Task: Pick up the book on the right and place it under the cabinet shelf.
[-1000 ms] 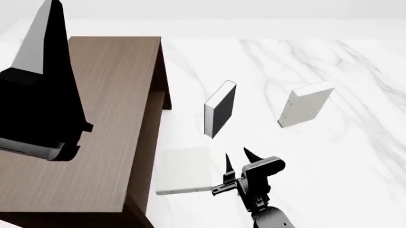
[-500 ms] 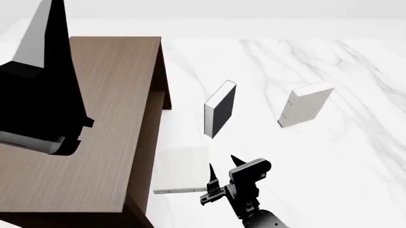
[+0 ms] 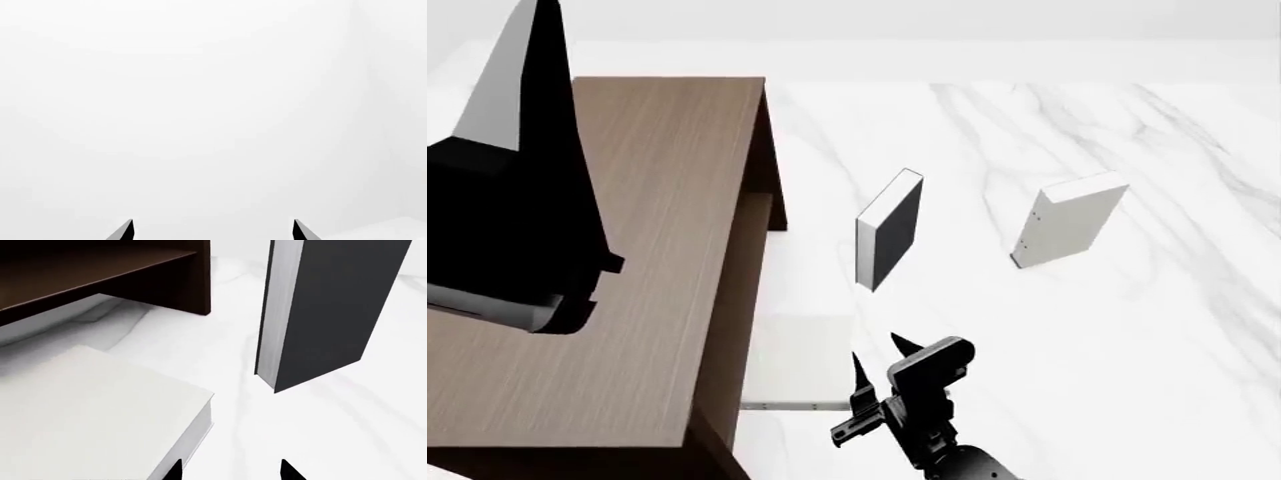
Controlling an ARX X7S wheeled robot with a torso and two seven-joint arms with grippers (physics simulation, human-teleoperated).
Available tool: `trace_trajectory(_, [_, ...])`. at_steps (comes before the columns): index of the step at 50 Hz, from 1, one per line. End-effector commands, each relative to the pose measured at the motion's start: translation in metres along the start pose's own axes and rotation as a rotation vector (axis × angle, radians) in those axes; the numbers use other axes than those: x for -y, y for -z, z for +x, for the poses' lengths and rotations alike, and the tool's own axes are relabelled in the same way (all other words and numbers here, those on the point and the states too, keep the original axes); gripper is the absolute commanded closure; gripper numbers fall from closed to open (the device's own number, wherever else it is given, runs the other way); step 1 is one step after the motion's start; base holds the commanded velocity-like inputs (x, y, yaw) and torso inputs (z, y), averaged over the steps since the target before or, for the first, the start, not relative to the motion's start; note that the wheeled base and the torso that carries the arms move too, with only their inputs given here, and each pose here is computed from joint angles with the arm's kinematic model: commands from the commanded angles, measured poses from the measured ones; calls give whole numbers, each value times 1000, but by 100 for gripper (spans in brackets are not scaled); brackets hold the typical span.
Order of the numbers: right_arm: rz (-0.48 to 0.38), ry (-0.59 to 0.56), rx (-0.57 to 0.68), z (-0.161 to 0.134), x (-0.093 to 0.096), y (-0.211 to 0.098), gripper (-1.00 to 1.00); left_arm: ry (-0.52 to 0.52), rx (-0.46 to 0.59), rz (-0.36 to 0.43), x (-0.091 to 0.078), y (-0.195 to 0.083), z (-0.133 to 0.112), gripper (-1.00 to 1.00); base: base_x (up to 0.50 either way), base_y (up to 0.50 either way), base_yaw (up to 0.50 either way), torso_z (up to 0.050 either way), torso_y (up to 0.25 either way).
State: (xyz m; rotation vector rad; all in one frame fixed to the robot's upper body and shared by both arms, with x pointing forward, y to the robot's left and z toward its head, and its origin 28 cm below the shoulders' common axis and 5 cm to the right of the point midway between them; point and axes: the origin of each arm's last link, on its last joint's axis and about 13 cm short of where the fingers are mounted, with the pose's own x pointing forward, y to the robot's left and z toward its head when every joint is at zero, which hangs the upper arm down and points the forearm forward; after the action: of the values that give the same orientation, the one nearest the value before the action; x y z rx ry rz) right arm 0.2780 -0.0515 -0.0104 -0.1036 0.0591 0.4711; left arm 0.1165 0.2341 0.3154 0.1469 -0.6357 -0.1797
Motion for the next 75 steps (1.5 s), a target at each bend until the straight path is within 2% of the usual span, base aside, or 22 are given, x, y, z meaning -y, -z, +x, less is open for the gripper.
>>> trace_trajectory(1, [-48,-110,-161,-8,-20,27,-100,-5,2,6,-1,-1,-2,-100,0,3,7,0,0])
trace_trajectory(21, [-73,-181,-168,5,-39,23,-100,-1,-2,6,1,1,-3,-100,2,4,9,-3,-6])
trace_trajectory(75, [-73,-288,-168,23,-63,17,-100,1,-4,11,0,0,-3,-100,1,2,5,-1,-5])
